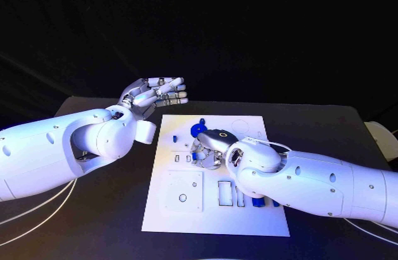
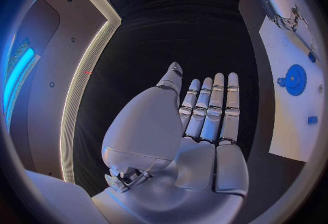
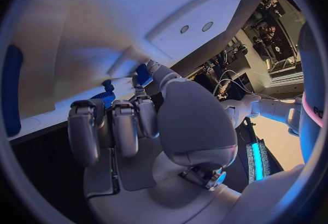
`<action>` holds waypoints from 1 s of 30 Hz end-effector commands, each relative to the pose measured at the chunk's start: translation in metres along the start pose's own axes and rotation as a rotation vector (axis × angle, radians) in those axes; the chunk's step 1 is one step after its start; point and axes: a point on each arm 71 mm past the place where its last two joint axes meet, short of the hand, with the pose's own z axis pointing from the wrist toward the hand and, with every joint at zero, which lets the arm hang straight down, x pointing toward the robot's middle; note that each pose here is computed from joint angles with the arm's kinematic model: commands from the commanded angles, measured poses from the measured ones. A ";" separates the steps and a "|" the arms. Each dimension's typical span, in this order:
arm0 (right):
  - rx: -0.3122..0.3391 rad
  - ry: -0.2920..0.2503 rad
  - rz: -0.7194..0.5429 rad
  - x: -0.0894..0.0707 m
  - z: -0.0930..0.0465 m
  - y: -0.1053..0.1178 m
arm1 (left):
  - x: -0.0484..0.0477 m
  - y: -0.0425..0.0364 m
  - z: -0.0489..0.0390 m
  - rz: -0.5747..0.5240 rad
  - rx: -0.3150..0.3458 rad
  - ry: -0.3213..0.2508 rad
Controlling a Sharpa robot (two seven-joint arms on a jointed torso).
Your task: Assemble the parts on the task board
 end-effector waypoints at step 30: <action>-0.195 -0.279 0.233 -0.041 -0.035 -0.015 | -0.0103 0.0103 0.0053 0.130 -0.124 0.067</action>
